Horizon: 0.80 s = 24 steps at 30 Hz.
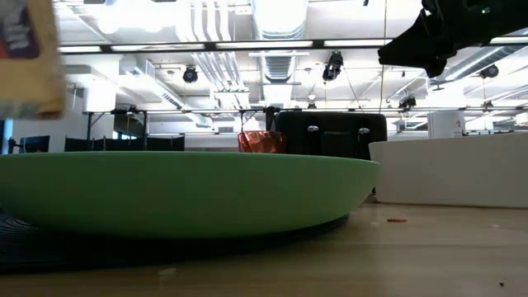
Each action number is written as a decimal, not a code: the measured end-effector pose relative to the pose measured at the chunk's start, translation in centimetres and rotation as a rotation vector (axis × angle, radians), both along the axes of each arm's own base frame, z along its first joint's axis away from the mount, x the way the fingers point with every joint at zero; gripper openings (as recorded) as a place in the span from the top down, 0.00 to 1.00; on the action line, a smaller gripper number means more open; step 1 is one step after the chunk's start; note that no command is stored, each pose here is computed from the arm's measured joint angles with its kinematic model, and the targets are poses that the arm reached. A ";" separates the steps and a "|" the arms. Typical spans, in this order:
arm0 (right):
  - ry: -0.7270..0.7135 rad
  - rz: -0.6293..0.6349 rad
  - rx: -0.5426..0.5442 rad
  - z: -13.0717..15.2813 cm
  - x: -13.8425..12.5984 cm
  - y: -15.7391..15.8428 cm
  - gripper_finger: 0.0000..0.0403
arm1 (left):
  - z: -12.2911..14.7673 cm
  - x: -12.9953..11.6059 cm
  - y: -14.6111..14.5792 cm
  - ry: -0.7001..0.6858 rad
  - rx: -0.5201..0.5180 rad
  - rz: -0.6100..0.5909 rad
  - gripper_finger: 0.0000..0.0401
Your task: Arrange a breakfast setting
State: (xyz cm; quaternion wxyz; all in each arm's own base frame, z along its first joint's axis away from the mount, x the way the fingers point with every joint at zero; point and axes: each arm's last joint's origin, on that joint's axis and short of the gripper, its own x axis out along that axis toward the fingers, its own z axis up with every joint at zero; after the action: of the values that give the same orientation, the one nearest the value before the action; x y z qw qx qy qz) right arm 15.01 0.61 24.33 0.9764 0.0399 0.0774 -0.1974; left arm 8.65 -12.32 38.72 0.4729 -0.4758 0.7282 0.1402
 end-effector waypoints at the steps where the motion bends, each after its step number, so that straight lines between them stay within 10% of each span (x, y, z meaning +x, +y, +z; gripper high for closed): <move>1: 0.000 0.000 0.000 0.0 0.0 0.0 0.70 | -0.1 0.0 0.0 0.005 0.007 -0.011 1.00; 24: -0.028 0.000 0.003 0.3 0.0 0.0 0.70 | -1.1 0.1 -0.1 0.086 0.032 -0.077 1.00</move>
State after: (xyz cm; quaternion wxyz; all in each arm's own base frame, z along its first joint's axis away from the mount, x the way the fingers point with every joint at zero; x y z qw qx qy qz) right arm 15.05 0.61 24.60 0.9774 0.0440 0.0638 -0.1969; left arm 8.78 -12.44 37.62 0.4537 -0.4332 0.7634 0.1541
